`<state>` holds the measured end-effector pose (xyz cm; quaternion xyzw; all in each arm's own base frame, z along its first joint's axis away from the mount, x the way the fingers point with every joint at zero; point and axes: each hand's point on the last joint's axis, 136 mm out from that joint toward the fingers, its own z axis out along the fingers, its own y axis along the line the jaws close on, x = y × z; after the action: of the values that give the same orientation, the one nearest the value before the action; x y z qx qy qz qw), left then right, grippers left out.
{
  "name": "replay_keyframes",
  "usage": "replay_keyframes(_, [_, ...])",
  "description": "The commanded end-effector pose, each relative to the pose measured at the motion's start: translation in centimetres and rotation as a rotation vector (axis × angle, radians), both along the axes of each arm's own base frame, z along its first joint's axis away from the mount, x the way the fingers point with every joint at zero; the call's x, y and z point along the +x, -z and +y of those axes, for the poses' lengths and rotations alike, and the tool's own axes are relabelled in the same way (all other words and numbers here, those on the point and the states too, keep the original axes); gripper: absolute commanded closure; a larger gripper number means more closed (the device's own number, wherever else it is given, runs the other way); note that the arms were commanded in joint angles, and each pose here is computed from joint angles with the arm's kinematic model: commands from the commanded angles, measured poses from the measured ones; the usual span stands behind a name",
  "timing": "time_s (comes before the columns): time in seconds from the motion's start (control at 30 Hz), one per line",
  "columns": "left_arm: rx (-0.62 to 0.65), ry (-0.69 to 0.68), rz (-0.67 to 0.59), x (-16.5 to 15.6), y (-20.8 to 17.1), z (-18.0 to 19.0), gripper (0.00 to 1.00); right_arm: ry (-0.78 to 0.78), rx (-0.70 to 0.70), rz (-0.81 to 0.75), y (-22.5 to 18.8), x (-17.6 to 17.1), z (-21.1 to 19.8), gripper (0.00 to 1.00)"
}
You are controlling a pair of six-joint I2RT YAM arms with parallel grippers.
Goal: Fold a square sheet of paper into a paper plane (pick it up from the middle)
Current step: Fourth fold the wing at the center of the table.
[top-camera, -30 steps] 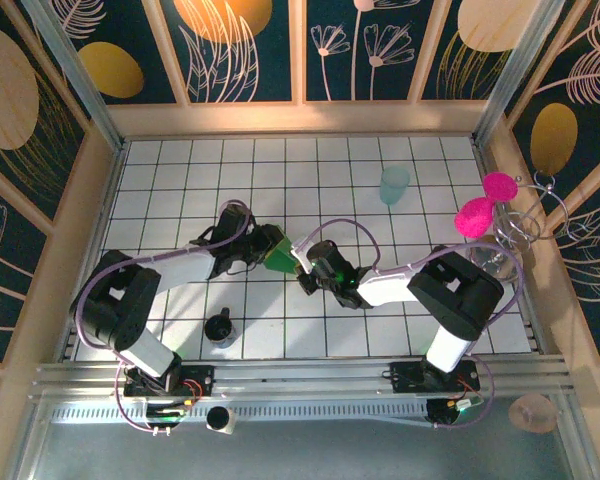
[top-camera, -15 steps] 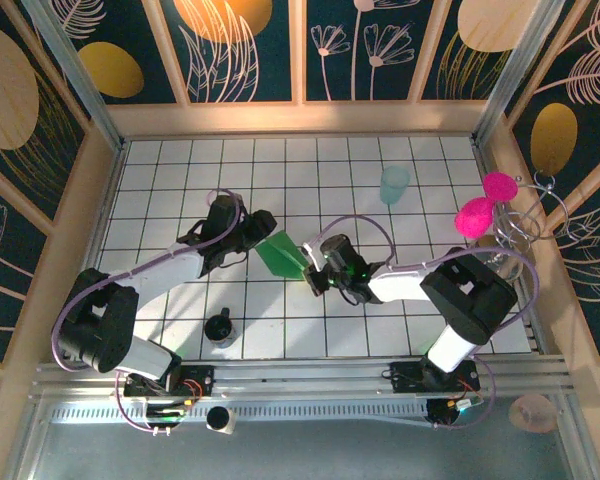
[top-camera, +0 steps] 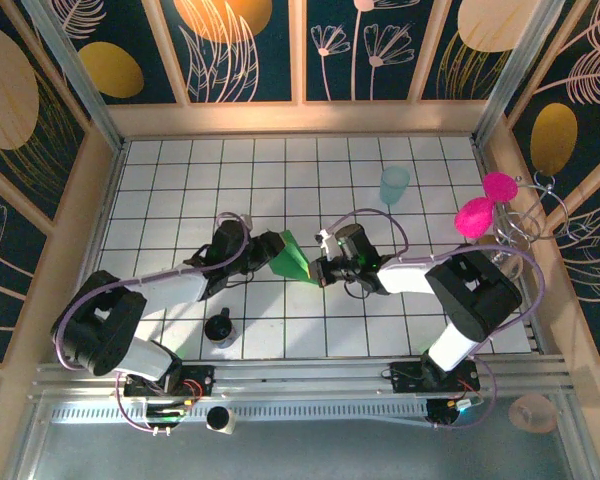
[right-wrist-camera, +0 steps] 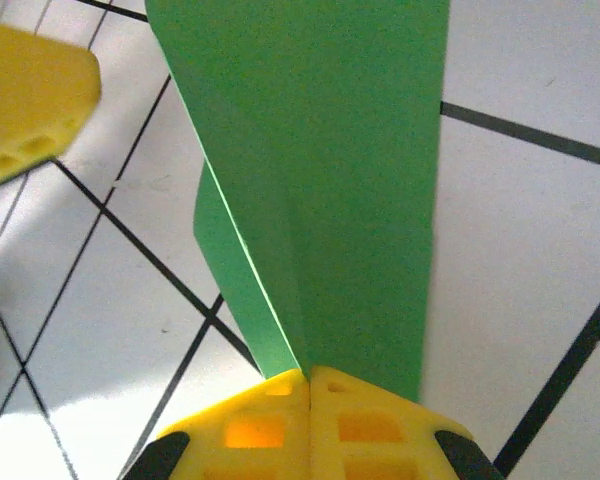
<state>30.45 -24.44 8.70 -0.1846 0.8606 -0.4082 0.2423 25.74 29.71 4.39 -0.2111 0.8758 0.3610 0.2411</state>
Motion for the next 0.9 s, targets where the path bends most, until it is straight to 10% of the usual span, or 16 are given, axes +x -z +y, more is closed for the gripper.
replay_keyframes(0.0, [-0.082, -0.024, -0.058, 0.1, -1.8, -0.2, 0.48, -0.015, 0.075, 0.074, -0.9, 0.0, 1.0, 1.00])
replay_keyframes(0.87, [-0.057, 0.091, 0.016, -1.4, 3.4, -2.0, 0.48, -0.099, 0.257, 0.288, -0.9, -0.2, 2.2, 1.00])
